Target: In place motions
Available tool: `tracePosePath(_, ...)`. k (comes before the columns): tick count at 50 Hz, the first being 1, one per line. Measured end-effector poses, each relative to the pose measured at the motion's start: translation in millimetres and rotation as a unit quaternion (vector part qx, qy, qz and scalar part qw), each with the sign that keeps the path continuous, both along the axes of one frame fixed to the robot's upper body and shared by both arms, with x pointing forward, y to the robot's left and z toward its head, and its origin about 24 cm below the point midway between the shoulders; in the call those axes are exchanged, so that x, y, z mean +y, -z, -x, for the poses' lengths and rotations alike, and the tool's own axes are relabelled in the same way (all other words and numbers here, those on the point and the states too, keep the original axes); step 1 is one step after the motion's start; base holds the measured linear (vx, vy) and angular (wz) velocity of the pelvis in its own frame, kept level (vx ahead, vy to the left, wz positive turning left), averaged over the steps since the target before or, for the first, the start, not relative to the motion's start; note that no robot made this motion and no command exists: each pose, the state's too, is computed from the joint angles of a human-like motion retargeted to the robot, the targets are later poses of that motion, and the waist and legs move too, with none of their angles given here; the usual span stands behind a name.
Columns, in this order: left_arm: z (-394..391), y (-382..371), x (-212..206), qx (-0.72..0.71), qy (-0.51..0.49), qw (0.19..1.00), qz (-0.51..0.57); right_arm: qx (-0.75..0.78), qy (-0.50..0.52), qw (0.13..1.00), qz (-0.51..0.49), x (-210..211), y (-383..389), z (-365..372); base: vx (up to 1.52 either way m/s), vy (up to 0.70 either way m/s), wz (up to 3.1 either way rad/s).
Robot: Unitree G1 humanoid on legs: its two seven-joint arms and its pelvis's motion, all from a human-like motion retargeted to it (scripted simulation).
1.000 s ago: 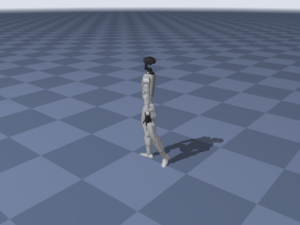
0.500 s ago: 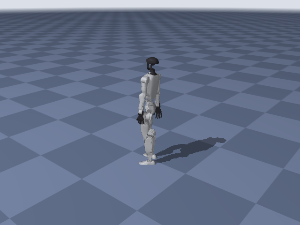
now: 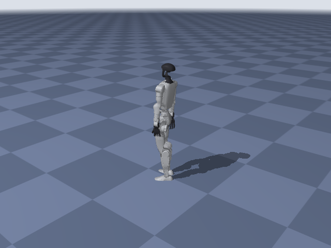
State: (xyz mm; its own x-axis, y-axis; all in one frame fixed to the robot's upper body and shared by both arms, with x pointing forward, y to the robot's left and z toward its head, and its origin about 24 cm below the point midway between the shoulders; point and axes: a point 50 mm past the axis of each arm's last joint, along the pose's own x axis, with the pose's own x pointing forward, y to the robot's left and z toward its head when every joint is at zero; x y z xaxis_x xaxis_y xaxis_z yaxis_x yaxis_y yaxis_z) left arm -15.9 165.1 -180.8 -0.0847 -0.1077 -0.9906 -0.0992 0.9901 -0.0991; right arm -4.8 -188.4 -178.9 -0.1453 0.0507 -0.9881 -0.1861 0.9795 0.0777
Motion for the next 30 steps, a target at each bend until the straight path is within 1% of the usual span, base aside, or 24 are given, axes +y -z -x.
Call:
tracePosePath(6, 12.7, -0.9, -2.6, 0.02, 0.004, 1.0, 0.001, -0.004, 0.011, 1.0, -0.011, 1.6, 0.1, -2.6, 0.0, 0.0, 0.0)
tracePosePath(13, 20.0, -1.5, -3.6, 0.029, 0.005, 1.0, 0.0, 0.004, 0.0, 1.0, -0.012, 2.4, 0.0, 1.6, 0.0, 0.0, 0.0)
tracePosePath(20, 17.7, -1.1, -2.1, 0.022, 0.003, 1.0, -0.001, 0.014, -0.011, 1.0, -0.005, 1.2, -0.4, 8.0, 0.0, 0.0, 0.0)
tracePosePath(30, 7.5, -0.2, 1.7, 0.004, 0.002, 1.0, -0.004, 0.026, -0.002, 1.0, 0.001, -2.2, -1.5, 14.6, 0.0, 0.0, 0.0)
